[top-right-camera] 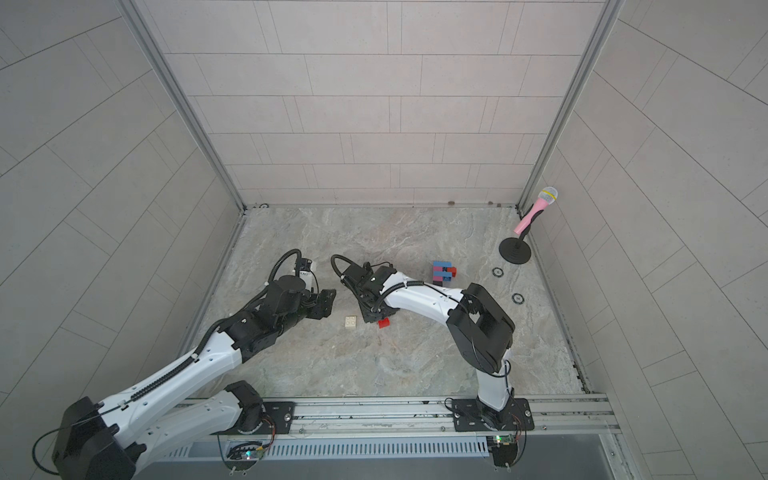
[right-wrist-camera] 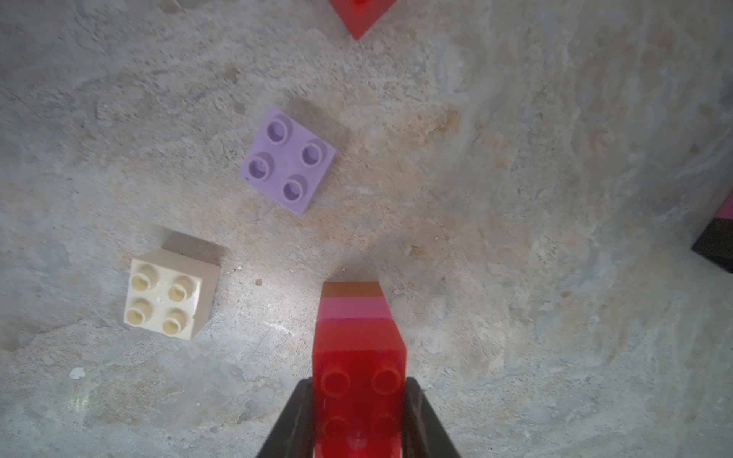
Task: Assemble the letter p with lego
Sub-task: Assemble the lego brick with the lego brick, then pick up the lego brick from the center of the board.
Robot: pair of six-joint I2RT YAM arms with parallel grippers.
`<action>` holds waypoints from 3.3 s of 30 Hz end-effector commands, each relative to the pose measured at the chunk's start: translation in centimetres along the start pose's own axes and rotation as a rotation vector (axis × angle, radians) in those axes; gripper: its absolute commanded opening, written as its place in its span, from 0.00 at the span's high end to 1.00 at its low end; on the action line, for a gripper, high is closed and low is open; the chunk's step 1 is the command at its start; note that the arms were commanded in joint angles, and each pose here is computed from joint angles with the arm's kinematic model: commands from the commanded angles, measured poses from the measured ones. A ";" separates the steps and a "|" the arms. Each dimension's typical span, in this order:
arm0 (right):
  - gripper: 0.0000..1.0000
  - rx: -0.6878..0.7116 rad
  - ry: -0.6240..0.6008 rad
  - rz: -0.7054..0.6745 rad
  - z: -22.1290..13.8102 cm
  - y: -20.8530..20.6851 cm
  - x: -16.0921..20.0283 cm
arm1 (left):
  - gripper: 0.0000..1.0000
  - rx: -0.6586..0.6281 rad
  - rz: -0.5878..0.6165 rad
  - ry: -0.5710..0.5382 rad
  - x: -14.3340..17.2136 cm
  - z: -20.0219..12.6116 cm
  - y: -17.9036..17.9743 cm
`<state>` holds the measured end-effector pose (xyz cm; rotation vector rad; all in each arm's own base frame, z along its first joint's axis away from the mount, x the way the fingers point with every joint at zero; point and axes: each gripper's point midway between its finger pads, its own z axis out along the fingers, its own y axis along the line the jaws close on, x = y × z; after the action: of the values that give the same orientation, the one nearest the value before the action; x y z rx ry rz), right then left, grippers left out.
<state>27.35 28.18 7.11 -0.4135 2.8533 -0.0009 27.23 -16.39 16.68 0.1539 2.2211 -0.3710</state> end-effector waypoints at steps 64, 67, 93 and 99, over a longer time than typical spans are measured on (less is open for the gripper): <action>0.37 -0.160 0.114 -0.600 -1.5 -1.1 -1.6 | 0.23 -0.052 -0.005 -0.005 -0.4 -0.1 0.9; 0.34 -0.154 0.074 -0.590 -3.1 -1.4 -2.1 | 0.23 -0.055 -0.008 0.005 -0.5 -0.1 0.8; 0.42 -0.232 -0.205 -0.344 -7.8 -5.5 -9.1 | 0.22 -0.166 -0.024 0.186 -0.5 2.1 1.6; 0.40 -0.159 -0.121 -0.684 -3.0 -1.2 -8.9 | 0.22 -0.145 -0.159 0.106 -0.5 0.8 4.0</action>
<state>35.68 27.68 13.13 -1.0696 2.5686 0.2166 28.82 -13.69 14.76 0.0089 2.4165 -0.2434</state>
